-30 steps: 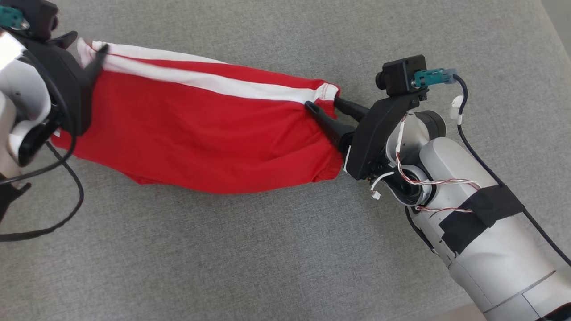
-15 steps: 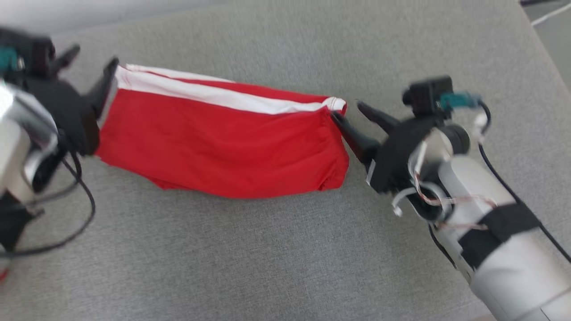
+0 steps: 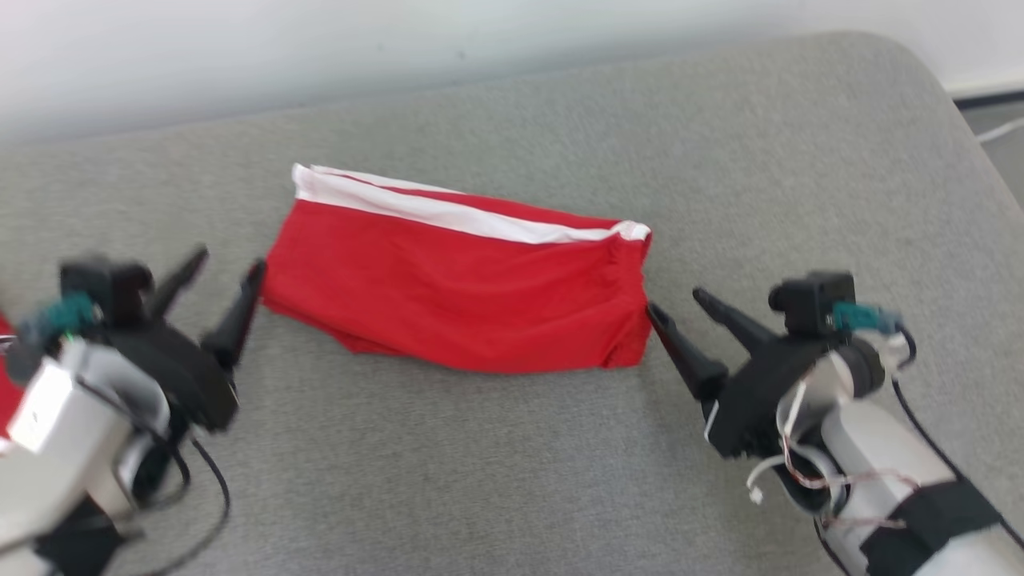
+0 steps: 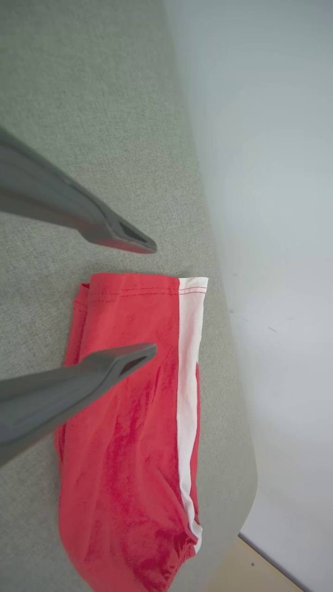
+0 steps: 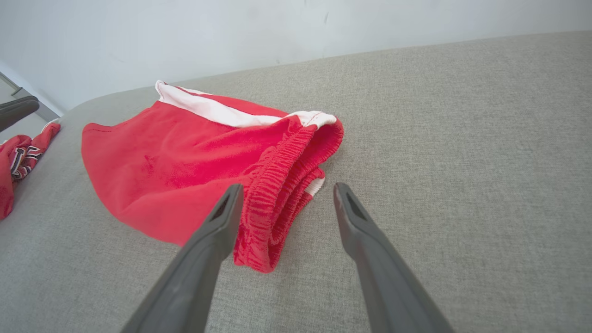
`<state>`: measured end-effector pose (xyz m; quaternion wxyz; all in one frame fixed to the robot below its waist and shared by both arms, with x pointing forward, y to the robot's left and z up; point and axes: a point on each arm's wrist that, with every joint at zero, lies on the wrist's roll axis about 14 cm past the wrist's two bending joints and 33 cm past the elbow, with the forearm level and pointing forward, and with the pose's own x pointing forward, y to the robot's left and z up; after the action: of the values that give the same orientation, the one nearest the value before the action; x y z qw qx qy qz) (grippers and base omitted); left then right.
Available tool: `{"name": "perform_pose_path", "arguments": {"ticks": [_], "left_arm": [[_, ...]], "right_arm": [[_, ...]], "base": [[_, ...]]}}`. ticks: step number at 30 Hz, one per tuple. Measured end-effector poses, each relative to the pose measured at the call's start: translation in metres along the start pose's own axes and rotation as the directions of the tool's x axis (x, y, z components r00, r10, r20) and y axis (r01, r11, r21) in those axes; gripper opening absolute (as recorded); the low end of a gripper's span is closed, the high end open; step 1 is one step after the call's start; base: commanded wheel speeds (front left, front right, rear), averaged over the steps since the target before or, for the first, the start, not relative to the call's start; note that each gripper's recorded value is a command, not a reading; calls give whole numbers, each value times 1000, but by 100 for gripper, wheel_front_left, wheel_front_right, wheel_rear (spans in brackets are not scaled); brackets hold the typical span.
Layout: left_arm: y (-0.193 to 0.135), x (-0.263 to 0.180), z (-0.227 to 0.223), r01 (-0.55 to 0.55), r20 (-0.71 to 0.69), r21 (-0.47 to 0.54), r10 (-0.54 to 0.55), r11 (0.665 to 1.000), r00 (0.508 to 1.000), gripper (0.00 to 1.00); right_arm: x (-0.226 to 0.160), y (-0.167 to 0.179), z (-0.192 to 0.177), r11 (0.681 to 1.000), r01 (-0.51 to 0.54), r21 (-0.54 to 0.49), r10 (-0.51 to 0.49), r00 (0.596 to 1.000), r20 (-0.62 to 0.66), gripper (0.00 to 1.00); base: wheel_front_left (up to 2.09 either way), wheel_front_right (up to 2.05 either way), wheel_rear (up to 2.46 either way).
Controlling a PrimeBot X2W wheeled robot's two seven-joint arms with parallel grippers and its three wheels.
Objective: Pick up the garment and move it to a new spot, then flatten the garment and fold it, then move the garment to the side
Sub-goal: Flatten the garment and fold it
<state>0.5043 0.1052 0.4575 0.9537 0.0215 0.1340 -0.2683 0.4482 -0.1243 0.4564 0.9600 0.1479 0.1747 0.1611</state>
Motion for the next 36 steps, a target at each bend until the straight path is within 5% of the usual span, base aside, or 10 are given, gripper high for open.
{"name": "perform_pose_path", "arguments": {"ticks": [13,36], "left_arm": [[-10,-48,-36,-87,-29,-78,85,993,996,100],[-2,4,-50,-64,-63,-165,54,984,997,100]], "right_arm": [[-12,28,-9,999,-45,-18,46,998,36,100],[3,6,-13,997,26,-69,-25,1000,8,100]], "base": [[0,0,0],[0,0,0]]}}
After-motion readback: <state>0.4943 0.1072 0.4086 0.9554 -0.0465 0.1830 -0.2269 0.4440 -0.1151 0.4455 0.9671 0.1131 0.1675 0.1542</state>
